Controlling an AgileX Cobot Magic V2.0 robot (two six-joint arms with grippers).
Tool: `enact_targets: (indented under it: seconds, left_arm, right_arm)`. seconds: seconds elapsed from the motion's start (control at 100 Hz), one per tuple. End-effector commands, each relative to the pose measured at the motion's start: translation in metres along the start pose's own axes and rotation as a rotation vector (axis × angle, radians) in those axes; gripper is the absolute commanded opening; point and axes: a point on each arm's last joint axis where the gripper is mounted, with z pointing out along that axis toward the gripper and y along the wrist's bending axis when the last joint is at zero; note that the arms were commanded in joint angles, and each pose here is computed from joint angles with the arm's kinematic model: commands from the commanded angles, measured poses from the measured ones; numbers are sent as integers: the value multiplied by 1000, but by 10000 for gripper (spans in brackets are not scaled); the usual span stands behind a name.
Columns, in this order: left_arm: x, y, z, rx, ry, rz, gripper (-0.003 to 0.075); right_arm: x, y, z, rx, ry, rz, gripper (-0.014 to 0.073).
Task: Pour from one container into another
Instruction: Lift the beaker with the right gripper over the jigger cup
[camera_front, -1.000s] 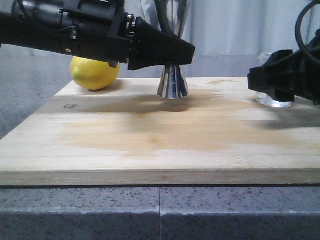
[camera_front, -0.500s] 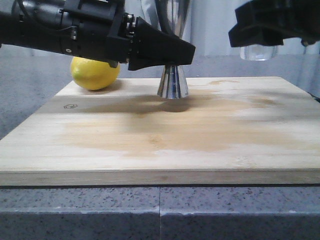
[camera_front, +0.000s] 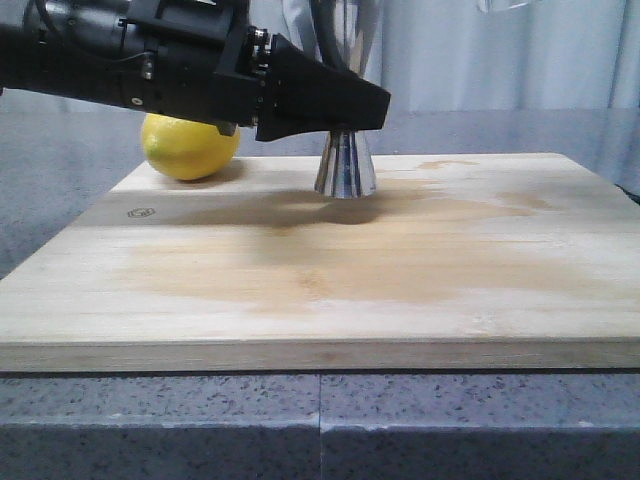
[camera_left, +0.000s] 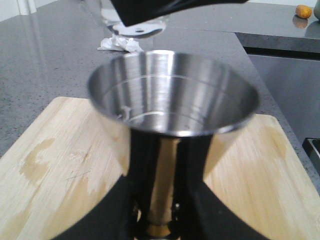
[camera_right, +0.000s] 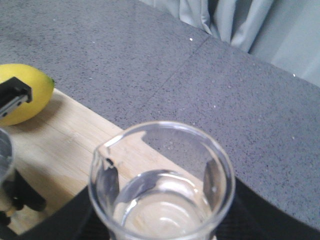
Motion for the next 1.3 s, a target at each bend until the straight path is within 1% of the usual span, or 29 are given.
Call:
enact_targets:
  seconds: [0.0,0.22,0.34,0.54,0.61,0.73,1.07,1.29]
  left_arm:
    - [-32,-4,-5,13,-118,48,22]
    - [-31,-4,-5,14,-116,49,22]
    - [-31,-4,-5,14,-116,49,22]
    - [-31,-5,-5,20,-107,50,22]
    - [-30,-5,-5,23,-103,52,22]
    - [-30,-5,-5,23,-103,52,22]
    - [-30,-5,-5,24,-102,50,22]
    - [-30,-5,-5,24,-102,50,22]
  right_arm:
    - [-27,-3,-17,23,-123,-55,288]
    - [-39,5,-21,-11,-118,-122,287]
    - [-42,9,-17,-31,-85,-149,288]
    - [-50,17,-8,-68,-28,-254,288]
    - [-52,19,-6,-80,-7,-272,288]
    - [-56,22,-5,-88,-2,-309,288]
    - [-53,24,-5,-101,38,-390,288]
    - [-53,29,-4,-115,39,-426,288]
